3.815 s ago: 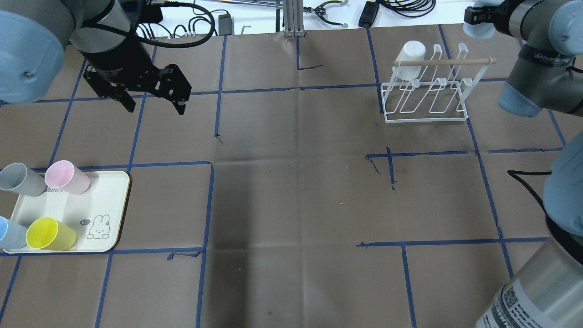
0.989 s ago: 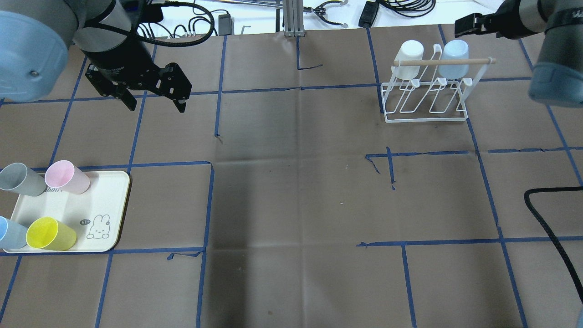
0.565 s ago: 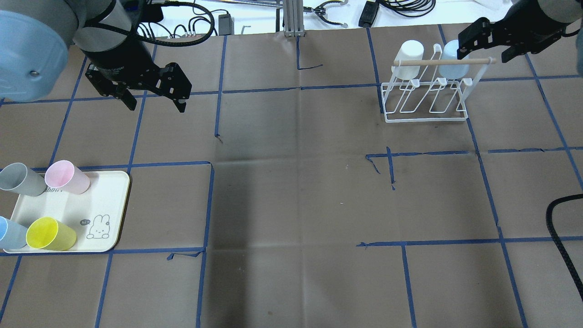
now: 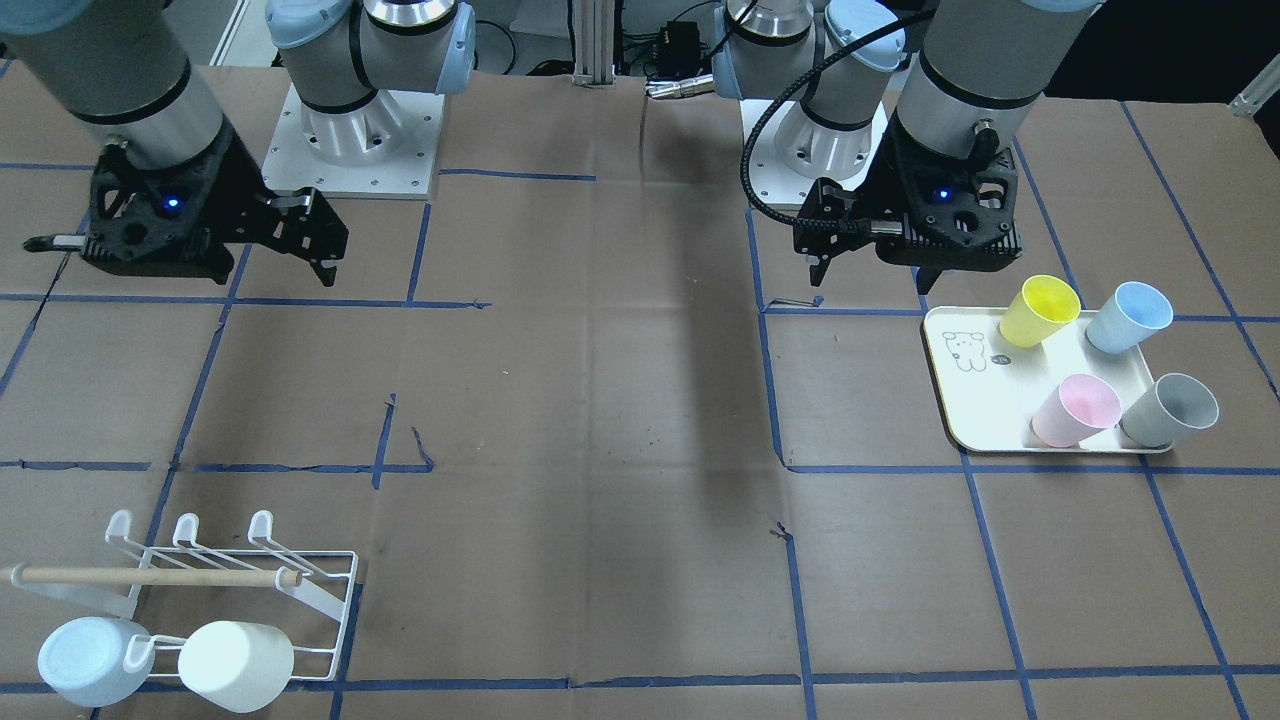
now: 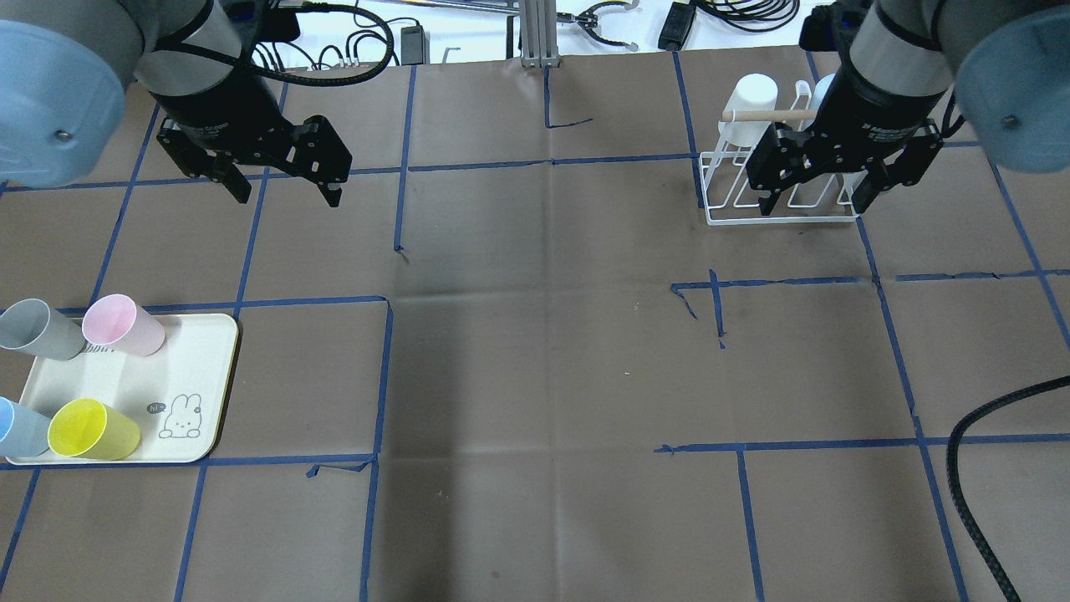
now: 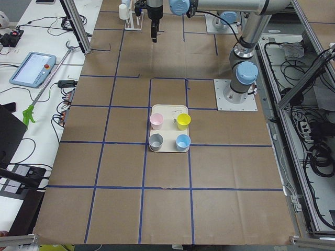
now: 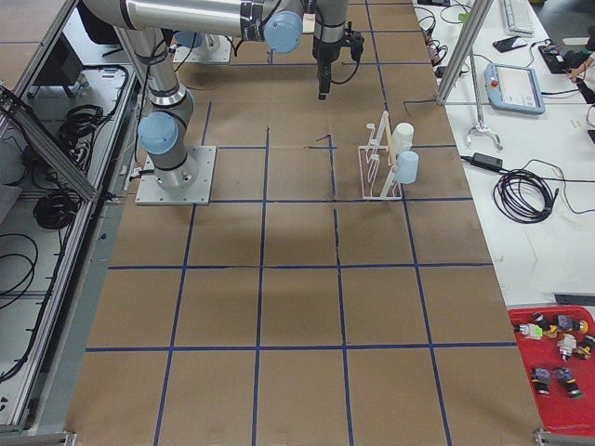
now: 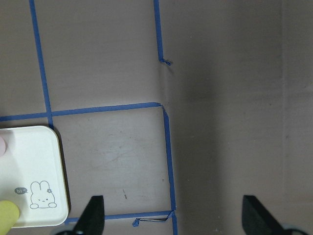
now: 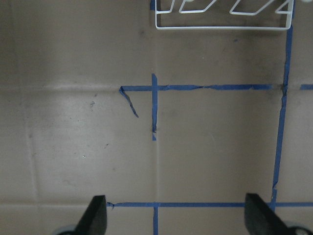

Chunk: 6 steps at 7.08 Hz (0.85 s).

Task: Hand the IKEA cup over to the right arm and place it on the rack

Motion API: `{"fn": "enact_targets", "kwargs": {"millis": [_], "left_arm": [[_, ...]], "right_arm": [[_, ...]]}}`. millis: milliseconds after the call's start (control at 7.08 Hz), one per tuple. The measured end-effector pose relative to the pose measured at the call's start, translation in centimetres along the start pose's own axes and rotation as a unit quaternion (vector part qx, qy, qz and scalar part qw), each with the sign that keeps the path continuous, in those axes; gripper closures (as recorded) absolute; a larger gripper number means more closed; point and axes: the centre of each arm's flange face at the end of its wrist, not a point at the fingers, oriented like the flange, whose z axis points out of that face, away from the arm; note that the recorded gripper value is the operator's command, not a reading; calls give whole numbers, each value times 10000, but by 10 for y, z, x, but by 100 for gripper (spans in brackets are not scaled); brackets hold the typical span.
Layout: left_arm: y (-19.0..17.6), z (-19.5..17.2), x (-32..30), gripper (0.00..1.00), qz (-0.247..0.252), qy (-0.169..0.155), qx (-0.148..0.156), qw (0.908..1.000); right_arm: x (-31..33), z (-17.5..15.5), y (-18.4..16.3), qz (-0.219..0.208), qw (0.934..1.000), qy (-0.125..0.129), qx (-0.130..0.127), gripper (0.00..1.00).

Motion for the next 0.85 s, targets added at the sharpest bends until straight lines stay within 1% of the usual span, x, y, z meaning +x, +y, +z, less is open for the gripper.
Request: {"fn": "enact_targets", "kwargs": {"millis": [141, 283, 565, 848], "left_arm": [[0, 0, 0, 0, 1, -1, 0, 10000], [0, 0, 0, 0, 2, 0, 0, 10000], [0, 0, -1, 0, -10, 0, 4, 10000], [-2, -2, -3, 0, -74, -8, 92, 9999]], "right_arm": [[-23, 0, 11, -8, 9999, 157, -48, 0], [-39, 0, 18, -95, 9997, 218, -31, 0], [-51, -5, 24, -172, 9996, 202, 46, 0], [-52, -10, 26, -180, 9996, 178, 112, 0]]}}
